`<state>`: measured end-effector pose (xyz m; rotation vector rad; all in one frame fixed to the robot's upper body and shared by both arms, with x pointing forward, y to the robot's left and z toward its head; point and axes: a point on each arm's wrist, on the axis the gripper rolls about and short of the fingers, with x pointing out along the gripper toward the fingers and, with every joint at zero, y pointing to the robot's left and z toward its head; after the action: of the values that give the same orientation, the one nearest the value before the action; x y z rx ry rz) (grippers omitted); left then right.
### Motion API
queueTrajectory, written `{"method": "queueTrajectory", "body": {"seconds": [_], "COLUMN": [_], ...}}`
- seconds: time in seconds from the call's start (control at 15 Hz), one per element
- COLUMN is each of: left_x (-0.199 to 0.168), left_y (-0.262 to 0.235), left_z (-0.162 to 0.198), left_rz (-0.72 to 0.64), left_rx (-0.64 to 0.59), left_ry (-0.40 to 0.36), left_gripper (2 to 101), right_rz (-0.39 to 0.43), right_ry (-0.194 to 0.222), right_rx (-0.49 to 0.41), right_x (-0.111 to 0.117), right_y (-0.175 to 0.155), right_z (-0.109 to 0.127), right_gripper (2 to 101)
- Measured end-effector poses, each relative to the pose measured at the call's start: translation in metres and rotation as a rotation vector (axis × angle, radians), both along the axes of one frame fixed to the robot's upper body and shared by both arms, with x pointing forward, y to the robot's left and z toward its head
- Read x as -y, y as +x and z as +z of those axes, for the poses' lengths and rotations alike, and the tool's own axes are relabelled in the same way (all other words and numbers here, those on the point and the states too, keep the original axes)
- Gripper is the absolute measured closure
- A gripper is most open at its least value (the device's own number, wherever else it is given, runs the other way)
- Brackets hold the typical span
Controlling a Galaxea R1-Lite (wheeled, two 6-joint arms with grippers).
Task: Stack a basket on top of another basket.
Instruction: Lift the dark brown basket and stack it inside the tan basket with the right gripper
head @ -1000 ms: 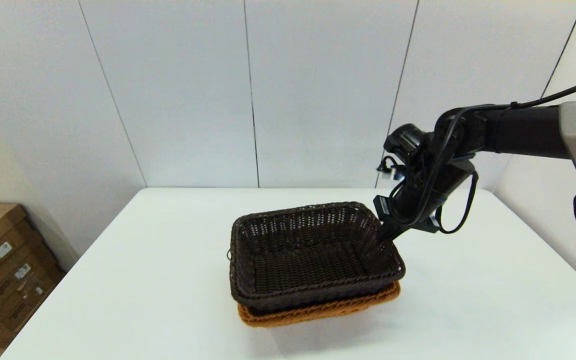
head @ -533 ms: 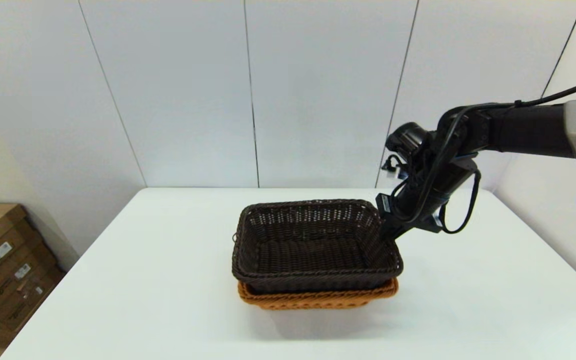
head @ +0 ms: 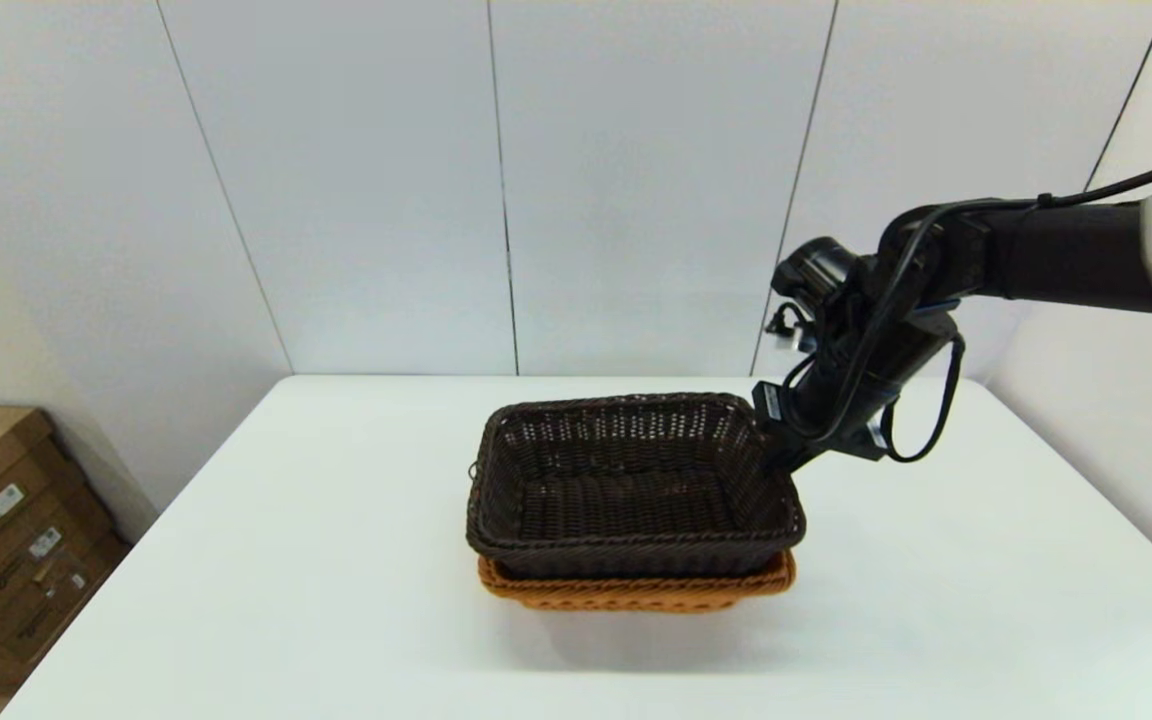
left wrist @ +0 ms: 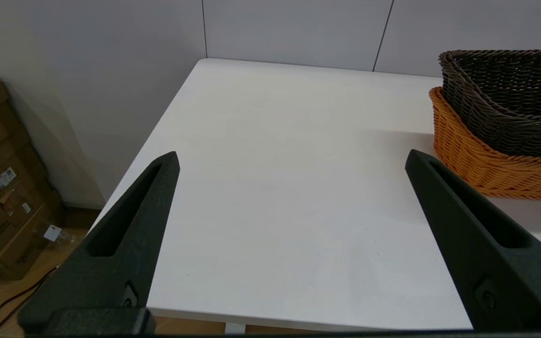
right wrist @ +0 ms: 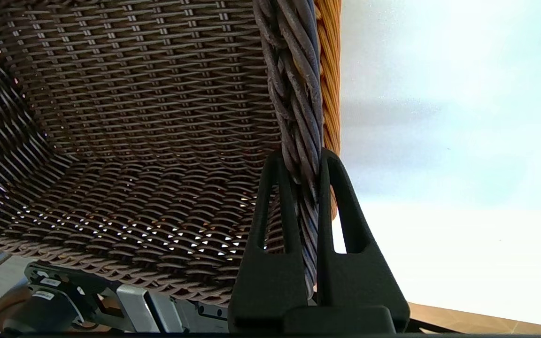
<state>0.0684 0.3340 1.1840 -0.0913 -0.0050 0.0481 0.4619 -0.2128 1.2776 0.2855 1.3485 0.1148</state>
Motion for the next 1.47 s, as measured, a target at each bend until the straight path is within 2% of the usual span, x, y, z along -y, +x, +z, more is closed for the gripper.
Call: {"method": "queueTrajectory", "body": {"seconds": [0.33, 0.6, 0.8, 1.0, 1.27, 1.47], "left_x": [0.0, 0.0, 0.0, 0.0, 0.0, 0.0], "left_y": [0.0, 0.0, 0.0, 0.0, 0.0, 0.0], "left_z": [0.0, 0.0, 0.0, 0.0, 0.0, 0.0], "left_rz": [0.0, 0.0, 0.0, 0.0, 0.0, 0.0], "left_rx": [0.0, 0.0, 0.0, 0.0, 0.0, 0.0], "left_ry": [0.0, 0.0, 0.0, 0.0, 0.0, 0.0], "left_gripper": [5.4, 5.4, 5.4, 5.4, 5.4, 5.4], "right_rz": [0.01, 0.026, 0.027, 0.027, 0.02, -0.013], "right_ry": [-0.013, -0.013, -0.001, 0.021, 0.05, 0.056], "right_rx": [0.005, 0.026, 0.055, 0.113, 0.205, 0.32], "right_x": [0.0, 0.0, 0.002, 0.007, 0.023, 0.043], "right_y": [0.0, -0.004, -0.009, -0.026, -0.075, -0.133], "right_z": [0.0, 0.006, 0.019, 0.047, 0.101, 0.139], "right_gripper": [54.5, 34.2, 24.8, 18.5, 12.8, 10.1]}}
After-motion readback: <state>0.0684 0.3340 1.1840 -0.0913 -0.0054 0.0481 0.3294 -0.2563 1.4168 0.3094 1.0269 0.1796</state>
